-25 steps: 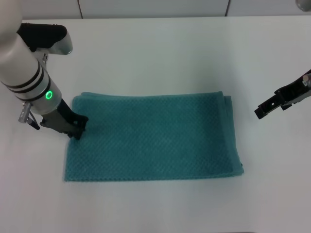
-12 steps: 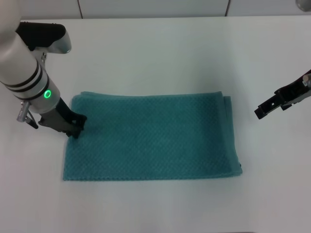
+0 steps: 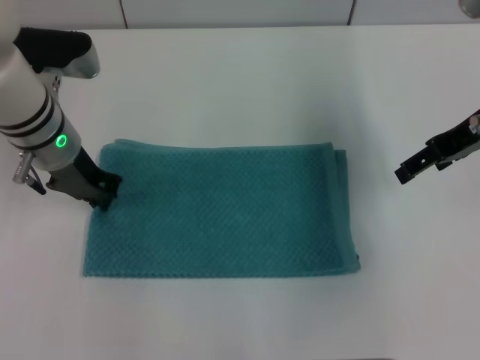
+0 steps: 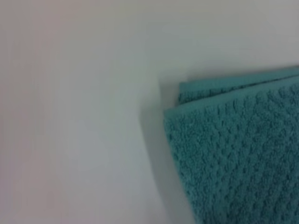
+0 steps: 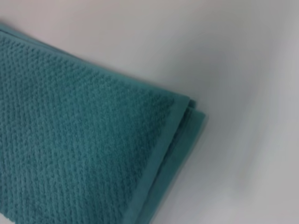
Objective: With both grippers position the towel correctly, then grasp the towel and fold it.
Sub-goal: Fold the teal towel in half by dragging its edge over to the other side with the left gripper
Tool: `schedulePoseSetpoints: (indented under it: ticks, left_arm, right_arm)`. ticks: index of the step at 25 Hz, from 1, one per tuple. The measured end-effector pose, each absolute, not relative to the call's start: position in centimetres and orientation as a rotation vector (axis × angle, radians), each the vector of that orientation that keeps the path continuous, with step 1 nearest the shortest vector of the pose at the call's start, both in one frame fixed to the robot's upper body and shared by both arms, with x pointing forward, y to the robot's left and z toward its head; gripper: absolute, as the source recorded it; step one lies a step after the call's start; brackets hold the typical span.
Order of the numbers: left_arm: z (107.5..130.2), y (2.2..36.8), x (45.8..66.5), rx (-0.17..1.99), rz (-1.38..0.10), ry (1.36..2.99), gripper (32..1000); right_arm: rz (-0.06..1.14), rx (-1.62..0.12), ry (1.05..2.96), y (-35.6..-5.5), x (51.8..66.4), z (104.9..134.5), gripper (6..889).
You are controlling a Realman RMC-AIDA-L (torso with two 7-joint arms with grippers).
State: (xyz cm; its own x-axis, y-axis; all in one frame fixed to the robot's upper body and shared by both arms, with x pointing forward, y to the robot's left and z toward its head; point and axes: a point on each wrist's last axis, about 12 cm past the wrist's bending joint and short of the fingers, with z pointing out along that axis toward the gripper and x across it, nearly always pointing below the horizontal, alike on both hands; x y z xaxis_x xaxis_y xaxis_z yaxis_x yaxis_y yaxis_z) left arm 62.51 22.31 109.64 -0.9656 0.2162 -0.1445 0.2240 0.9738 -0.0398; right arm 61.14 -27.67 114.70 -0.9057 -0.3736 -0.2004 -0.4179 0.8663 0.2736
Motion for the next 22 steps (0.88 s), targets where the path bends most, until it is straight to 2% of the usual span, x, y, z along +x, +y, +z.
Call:
schedulePoseSetpoints:
  ticks: [18,22]
  left_arm:
    - [109.9,23.5,62.6,0.319,-0.040,2.971,67]
    - [110.0,24.8,62.6,0.279,-0.028,2.976,67]
  right_arm:
    - [0.473,-0.611,2.900,-27.8,61.0,114.4,852]
    - [0.472,-0.610,2.899,-27.8,61.1,114.4,852]
